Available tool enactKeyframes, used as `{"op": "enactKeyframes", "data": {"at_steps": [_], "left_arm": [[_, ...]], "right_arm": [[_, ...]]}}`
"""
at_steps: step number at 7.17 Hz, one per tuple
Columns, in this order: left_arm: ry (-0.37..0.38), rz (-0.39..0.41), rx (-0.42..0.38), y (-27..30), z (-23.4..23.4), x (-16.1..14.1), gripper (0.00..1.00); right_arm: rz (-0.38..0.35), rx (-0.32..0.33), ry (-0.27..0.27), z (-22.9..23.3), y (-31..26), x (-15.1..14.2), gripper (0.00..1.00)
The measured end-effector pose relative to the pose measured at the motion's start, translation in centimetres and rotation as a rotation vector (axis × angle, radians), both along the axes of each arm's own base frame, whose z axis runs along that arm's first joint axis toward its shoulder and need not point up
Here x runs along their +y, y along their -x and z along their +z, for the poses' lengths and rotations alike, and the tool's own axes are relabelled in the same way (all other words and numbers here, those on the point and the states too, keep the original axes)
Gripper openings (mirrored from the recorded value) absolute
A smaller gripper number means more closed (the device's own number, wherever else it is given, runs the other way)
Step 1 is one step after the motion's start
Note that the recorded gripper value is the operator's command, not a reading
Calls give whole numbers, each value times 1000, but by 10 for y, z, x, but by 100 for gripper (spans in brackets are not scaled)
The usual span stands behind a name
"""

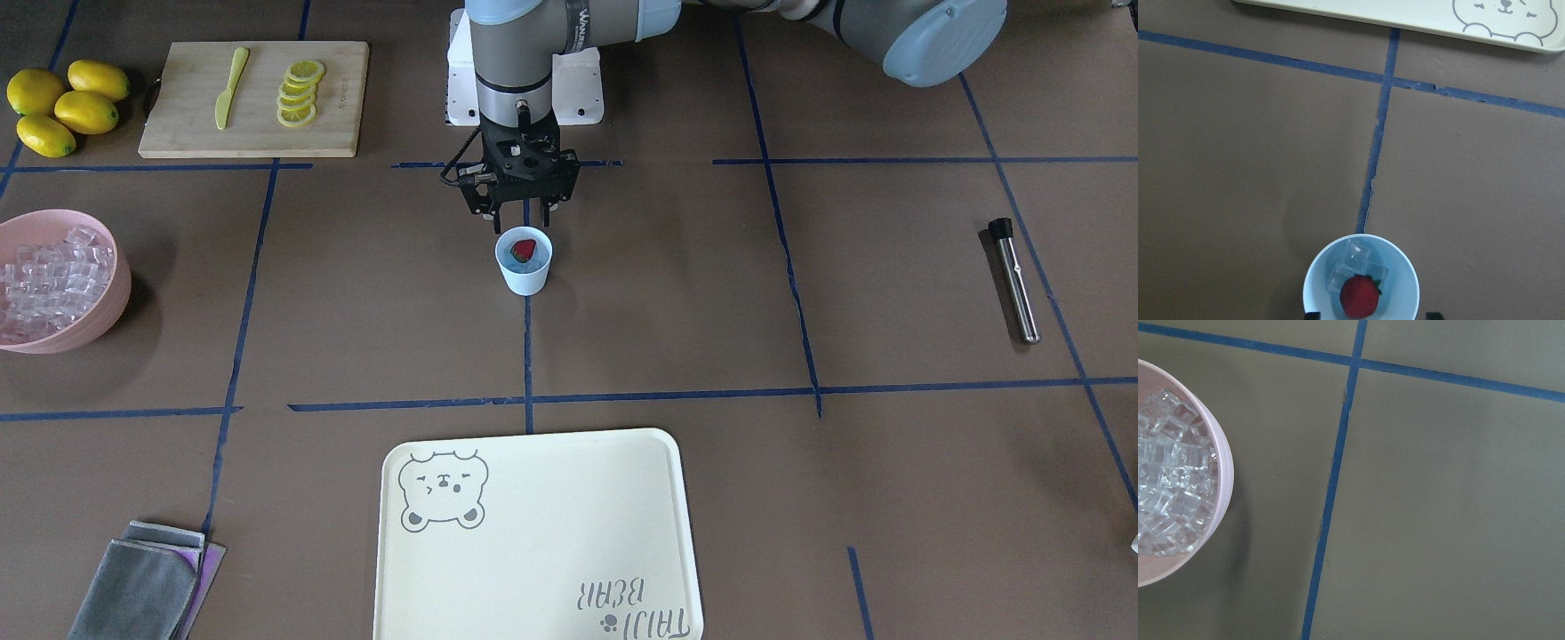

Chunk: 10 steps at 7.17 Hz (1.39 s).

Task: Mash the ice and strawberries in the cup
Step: 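Carry the strawberry with the left gripper over the cup and release, then withdraw the left gripper from the cup back toward the muddler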

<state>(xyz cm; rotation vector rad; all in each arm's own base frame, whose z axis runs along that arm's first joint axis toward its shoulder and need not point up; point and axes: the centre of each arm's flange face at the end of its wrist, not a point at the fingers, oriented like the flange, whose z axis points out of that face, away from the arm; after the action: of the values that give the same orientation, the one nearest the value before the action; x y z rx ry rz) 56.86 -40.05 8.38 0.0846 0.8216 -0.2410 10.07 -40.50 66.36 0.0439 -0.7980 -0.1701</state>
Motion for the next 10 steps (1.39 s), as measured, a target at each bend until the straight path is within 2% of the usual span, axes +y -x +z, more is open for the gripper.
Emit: {"op": "enactKeyframes", "data": {"at_steps": [3, 5, 7, 9, 10], "left_arm": [[-30, 29, 3, 11, 7, 4, 100], [-157, 127, -26, 73, 58, 4, 100], [-249, 270, -86, 180, 138, -40, 100], [-276, 383, -112, 312, 233, -94, 100], [-271, 424, -105, 385, 287, -112, 100]], "right_arm": [[0, 0, 0, 0, 0, 1, 99], [-1, 0, 0, 0, 0, 1, 99], [-1, 0, 0, 0, 0, 1, 100], [-1, 0, -1, 0, 0, 1, 99], [-1, 0, -1, 0, 0, 1, 100]]}}
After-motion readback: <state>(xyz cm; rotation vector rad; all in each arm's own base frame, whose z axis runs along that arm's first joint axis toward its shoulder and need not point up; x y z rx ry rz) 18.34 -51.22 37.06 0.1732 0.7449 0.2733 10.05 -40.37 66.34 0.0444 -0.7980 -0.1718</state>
